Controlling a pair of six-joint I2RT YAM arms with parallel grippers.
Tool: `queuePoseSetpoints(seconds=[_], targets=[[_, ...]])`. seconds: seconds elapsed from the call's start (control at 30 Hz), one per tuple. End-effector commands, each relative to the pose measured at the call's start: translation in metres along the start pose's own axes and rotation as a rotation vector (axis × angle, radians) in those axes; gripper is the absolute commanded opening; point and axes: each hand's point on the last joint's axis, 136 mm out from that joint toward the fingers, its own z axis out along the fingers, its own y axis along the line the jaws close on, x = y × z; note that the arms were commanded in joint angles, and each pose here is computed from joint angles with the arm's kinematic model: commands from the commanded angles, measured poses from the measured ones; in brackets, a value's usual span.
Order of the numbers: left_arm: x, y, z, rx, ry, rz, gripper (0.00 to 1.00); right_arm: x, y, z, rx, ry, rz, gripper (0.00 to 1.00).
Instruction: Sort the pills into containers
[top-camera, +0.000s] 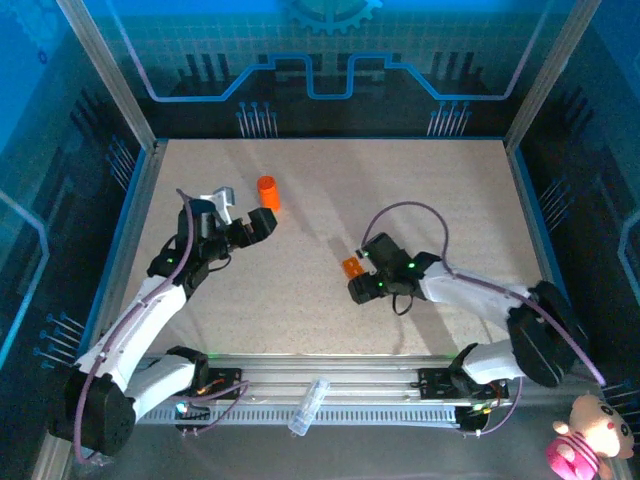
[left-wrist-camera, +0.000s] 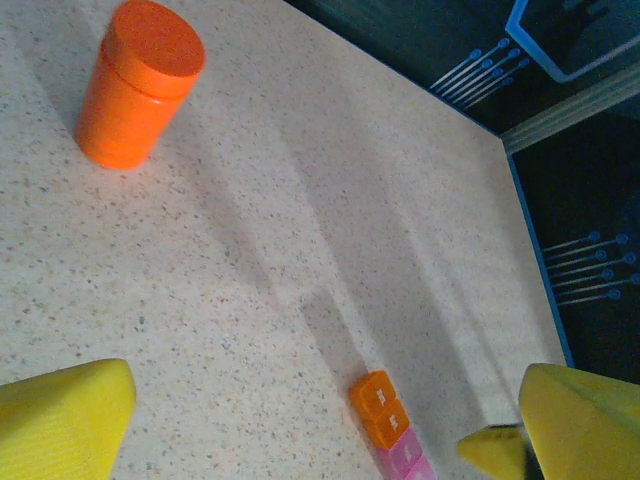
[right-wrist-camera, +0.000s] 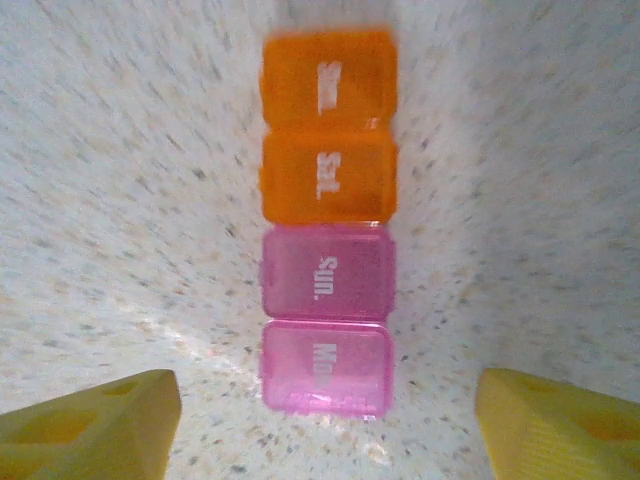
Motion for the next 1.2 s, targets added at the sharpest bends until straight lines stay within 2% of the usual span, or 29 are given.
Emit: queuePoseSetpoints(seconds=[0.0, 0.17, 0.37, 0.6, 0.83, 1.17], targets=[[0.012, 0.002, 0.0, -0.025, 0.018, 0.007, 0.99, -0.023, -0.017, -0.037, 0.041, -0.077, 0.096, 0.84], [0.028, -0.002, 0.009, -0.031, 0.05, 0.022, 0.99, -0.036, -0.034, -0.063, 0.088, -0.151, 0.134, 1.0], [0.052, -0.005, 0.027, -0.046, 0.115, 0.034, 0.99, -0.041, -0.041, -0.065, 0.031, -0.215, 0.242, 1.0], [0.078, -0.017, 0.053, -0.032, 0.182, 0.022, 0.99, -0.018, -0.035, -0.038, -0.033, -0.12, 0.199, 1.0], [0.101, -0.027, 0.076, -0.023, 0.243, 0.004, 0.99, 0.004, -0.034, -0.006, -0.037, -0.009, 0.206, 0.86], [0.115, -0.031, 0.101, -0.035, 0.293, -0.045, 0.99, 0.011, -0.021, 0.013, -0.08, 0.026, 0.116, 0.81]])
